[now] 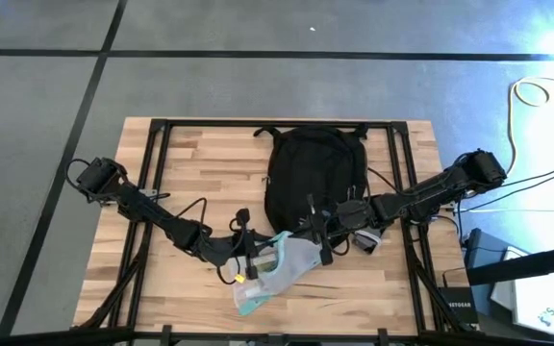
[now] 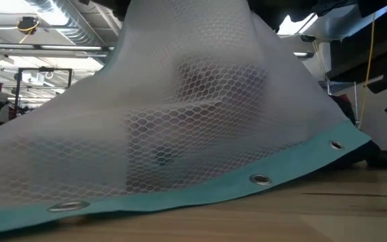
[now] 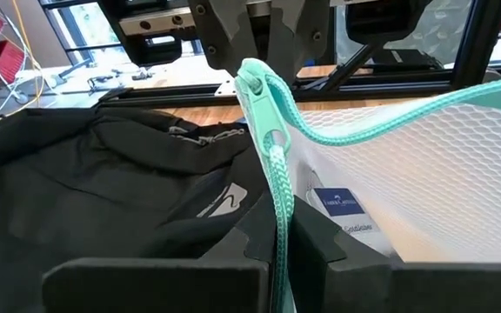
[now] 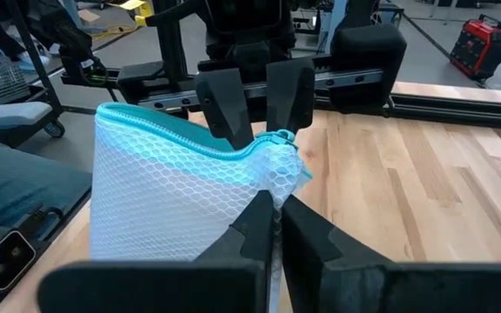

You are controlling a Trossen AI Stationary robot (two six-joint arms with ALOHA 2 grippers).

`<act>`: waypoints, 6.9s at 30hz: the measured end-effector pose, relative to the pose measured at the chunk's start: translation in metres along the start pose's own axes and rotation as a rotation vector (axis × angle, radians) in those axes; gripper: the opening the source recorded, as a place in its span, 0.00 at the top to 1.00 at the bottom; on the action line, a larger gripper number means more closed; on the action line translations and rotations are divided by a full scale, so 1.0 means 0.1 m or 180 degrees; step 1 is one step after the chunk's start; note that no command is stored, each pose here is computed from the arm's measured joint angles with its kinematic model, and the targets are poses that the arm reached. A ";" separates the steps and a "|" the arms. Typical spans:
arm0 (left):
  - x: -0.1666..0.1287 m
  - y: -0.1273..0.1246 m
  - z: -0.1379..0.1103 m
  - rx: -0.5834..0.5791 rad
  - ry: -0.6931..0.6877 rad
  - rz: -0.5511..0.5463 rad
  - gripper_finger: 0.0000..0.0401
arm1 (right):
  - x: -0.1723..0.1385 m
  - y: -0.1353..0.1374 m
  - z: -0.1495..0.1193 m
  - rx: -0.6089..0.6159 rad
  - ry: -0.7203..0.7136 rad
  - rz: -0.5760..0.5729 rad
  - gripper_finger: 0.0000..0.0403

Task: Unpack backpack
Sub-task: Close the transparent zipper bag

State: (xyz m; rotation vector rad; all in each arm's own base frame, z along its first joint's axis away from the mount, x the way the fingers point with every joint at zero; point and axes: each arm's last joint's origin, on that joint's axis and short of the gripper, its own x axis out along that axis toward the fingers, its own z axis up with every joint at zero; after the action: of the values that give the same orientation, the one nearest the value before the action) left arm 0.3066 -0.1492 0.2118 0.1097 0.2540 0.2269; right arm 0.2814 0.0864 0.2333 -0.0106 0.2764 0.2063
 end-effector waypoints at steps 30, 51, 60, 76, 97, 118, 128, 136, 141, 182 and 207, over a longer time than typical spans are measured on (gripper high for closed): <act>-0.19 0.05 0.19 -0.0217 -0.0092 -0.0189 0.57 | -0.25 -0.02 0.21 -0.0136 -0.0230 -0.0144 1.00; -0.24 -0.17 0.04 0.0096 -0.0141 0.0356 0.69 | -0.24 -0.02 0.21 -0.0058 -0.0225 -0.0079 1.00; 0.04 0.07 0.03 -0.0373 -0.0005 -0.0115 0.67 | -0.24 -0.02 0.20 -0.0055 -0.0220 -0.0076 1.00; 0.22 0.30 0.08 -0.0613 -0.0059 -0.0131 0.62 | -0.16 -0.01 0.14 -0.0057 -0.0130 -0.0057 1.00; 0.24 0.31 0.10 -0.0385 -0.0108 -0.0355 0.98 | -0.16 -0.01 0.14 -0.0048 -0.0138 -0.0062 1.00; -0.10 0.30 0.17 0.0943 0.0207 0.0101 1.00 | -0.16 -0.01 0.13 0.0011 -0.0107 -0.0087 1.00; -0.27 0.21 0.16 0.1396 0.0256 0.1042 1.00 | -0.16 -0.02 0.14 0.0014 -0.0143 -0.0108 1.00; -0.35 0.16 0.16 0.1227 0.0199 0.1312 1.00 | -0.16 -0.01 0.14 0.0013 -0.0150 -0.0102 1.00; -0.37 0.15 0.16 0.1244 0.0193 0.1354 1.00 | -0.16 -0.01 0.14 0.0014 -0.0138 -0.0100 1.00; -0.39 0.13 0.16 0.1176 0.0157 0.1327 1.00 | 0.62 -0.49 0.09 0.1232 0.0683 0.0153 0.43; -0.39 0.12 0.17 0.1167 0.0152 0.1327 1.00 | 0.75 -0.42 0.03 0.0930 0.0551 0.0621 0.59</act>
State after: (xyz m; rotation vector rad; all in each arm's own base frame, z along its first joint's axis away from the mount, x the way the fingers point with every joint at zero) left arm 0.2720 -0.1476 0.2387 0.5235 0.3171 0.5969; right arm 0.3612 0.0606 0.2155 0.2900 0.4787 0.3580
